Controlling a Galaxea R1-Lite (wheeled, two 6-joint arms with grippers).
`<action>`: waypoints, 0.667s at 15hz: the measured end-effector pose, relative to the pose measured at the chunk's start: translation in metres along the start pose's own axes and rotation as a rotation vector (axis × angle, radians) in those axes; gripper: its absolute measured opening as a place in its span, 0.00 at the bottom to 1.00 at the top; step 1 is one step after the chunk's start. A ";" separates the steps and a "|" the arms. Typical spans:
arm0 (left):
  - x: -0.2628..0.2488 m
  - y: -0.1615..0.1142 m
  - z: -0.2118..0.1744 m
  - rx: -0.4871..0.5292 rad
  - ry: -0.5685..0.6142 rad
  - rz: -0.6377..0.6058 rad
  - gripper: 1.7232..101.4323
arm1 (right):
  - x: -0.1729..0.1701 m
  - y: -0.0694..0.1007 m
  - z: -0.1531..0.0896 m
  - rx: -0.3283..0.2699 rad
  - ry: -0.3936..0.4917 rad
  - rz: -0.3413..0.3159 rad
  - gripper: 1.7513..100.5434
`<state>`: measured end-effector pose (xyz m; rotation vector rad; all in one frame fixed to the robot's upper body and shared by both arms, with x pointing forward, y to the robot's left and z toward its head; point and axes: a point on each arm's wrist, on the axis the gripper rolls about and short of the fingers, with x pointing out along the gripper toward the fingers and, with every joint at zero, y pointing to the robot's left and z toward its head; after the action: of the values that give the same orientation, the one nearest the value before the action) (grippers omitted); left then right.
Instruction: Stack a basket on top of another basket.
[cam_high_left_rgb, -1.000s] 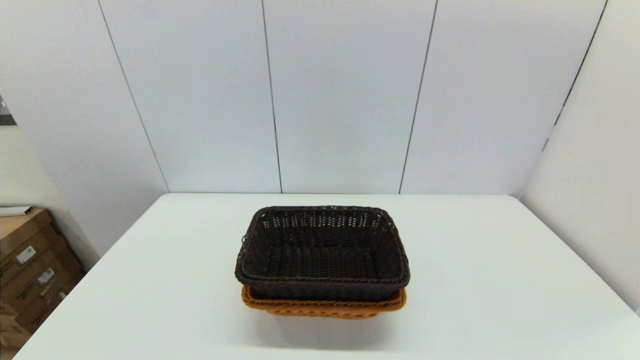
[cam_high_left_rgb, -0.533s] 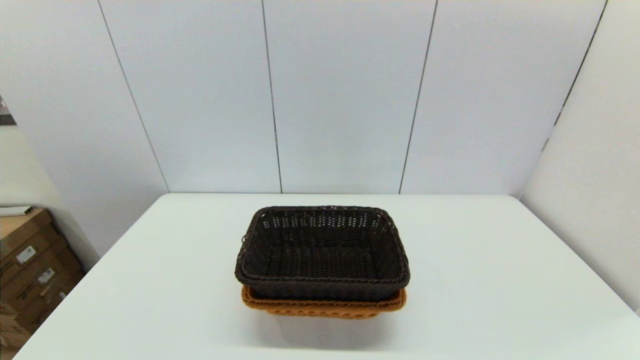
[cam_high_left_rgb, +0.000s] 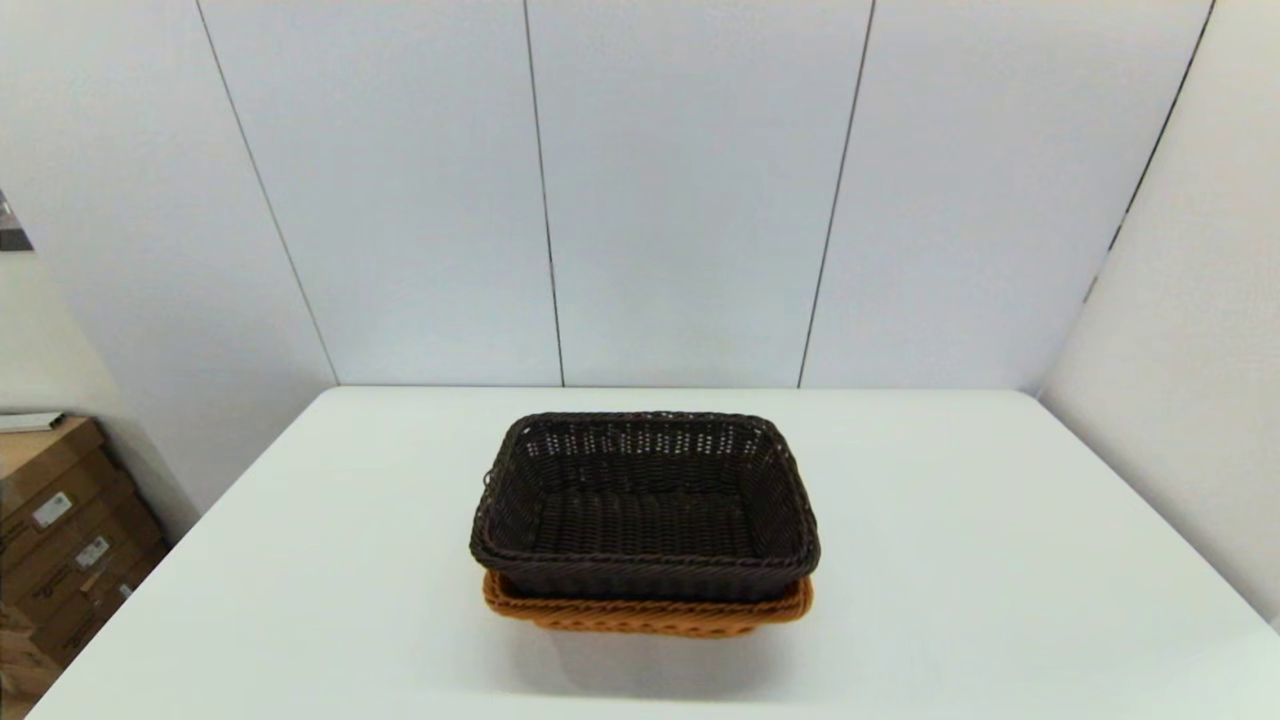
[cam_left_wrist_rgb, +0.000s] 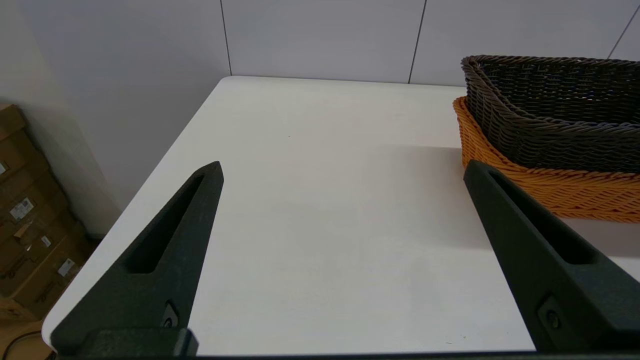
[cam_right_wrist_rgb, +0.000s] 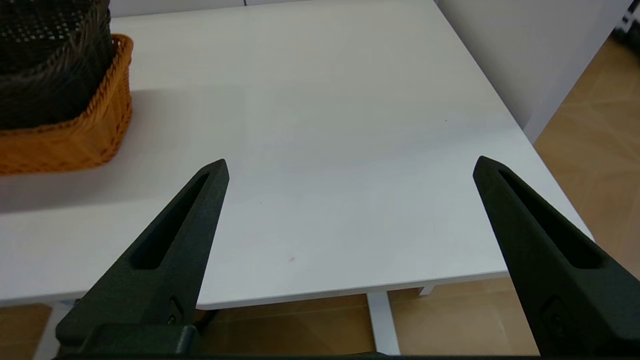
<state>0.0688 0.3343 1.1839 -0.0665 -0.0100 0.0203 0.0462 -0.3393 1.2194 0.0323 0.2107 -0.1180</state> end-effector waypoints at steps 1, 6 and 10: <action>0.000 0.000 0.000 0.000 0.000 0.000 0.96 | 0.001 0.000 -0.007 -0.038 -0.006 0.003 0.96; 0.000 0.000 0.000 0.000 0.000 0.000 0.96 | 0.016 0.001 -0.020 -0.123 -0.132 0.013 0.96; 0.000 0.000 0.000 0.000 0.000 0.000 0.96 | 0.023 0.003 -0.022 -0.151 -0.209 0.070 0.96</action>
<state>0.0688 0.3343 1.1838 -0.0670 -0.0101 0.0207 0.0640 -0.3375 1.1927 -0.1223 0.0088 -0.0351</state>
